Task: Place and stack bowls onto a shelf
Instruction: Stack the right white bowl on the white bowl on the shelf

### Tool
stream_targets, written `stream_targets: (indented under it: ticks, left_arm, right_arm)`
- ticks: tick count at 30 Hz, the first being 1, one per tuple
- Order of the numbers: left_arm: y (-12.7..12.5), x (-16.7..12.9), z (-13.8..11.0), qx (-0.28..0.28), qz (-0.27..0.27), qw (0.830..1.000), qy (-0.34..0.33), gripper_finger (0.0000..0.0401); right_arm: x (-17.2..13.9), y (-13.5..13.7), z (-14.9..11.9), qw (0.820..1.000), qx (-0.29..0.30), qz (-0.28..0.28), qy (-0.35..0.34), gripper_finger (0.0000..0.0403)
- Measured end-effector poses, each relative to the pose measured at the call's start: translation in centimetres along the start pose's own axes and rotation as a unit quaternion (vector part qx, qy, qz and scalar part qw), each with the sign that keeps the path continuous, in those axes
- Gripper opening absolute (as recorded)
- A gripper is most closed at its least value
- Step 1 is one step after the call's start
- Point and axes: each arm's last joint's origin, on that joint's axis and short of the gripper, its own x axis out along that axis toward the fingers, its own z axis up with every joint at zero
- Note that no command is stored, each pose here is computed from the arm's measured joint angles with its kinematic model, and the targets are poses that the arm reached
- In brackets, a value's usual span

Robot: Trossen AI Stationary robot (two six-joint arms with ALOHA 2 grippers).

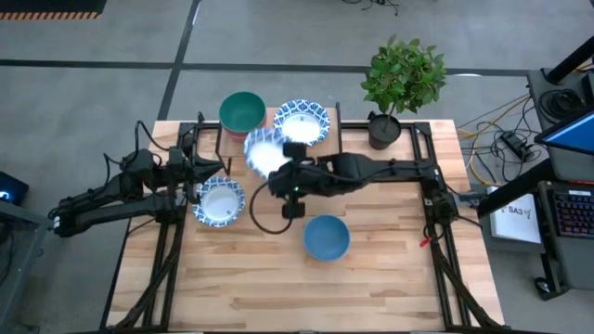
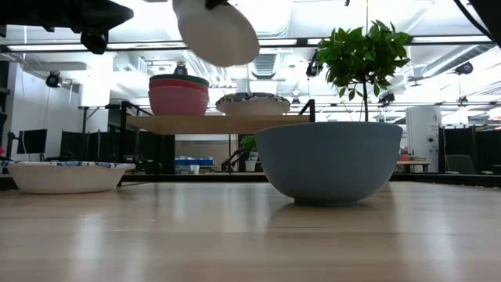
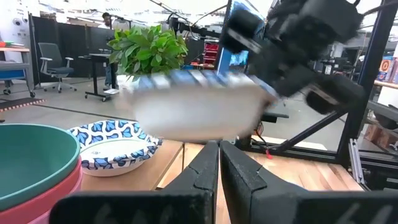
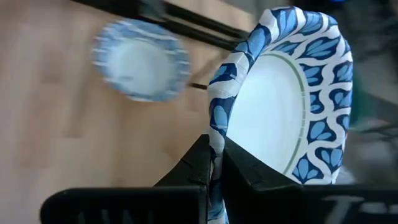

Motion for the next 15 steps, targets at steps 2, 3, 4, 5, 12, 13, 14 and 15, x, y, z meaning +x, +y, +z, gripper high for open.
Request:
stream_targets:
  ticks: [2, 3, 4, 5, 12, 13, 14, 15]
  left_arm:
    - [0.0, 0.0, 0.0, 0.0, 0.0, 1.0, 0.0, 0.0]
    - [0.0, 0.0, 0.0, 0.0, 0.0, 1.0, 0.0, 0.0]
    - [0.0, 0.0, 0.0, 0.0, 0.0, 1.0, 0.0, 0.0]
    - [0.0, 0.0, 0.0, 0.0, 0.0, 1.0, 0.0, 0.0]
    - [0.0, 0.0, 0.0, 0.005, 0.0, 1.0, 0.0, 0.0]
    - [0.0, 0.0, 0.0, 0.005, 0.0, 1.0, 0.0, 0.0]
    - [0.0, 0.0, 0.0, 0.005, 0.0, 1.0, 0.0, 0.0]
    - [0.0, 0.0, 0.0, 0.006, 0.0, 1.0, 0.0, 0.0]
  right_arm:
    - [-0.3, -1.1, -0.2, 0.999, -0.01, -0.033, 0.006, 0.0013]
    - [-0.3, -1.8, -0.3, 0.999, -0.011, -0.045, 0.009, 0.0013]
    - [-0.1, -2.4, -0.5, 0.998, -0.013, -0.054, 0.013, 0.0013]
    - [0.1, -3.0, -0.7, 0.998, -0.012, -0.06, 0.018, 0.0013]
    - [3.0, -7.3, -3.7, 0.991, 0.001, -0.08, 0.109, 0.0013]
    - [3.4, -7.9, -4.1, 0.989, 0.006, -0.082, 0.121, 0.0013]
    - [3.9, -8.3, -4.6, 0.987, 0.01, -0.084, 0.135, 0.0013]
    - [4.2, -8.7, -5.0, 0.986, 0.013, -0.084, 0.147, 0.0013]
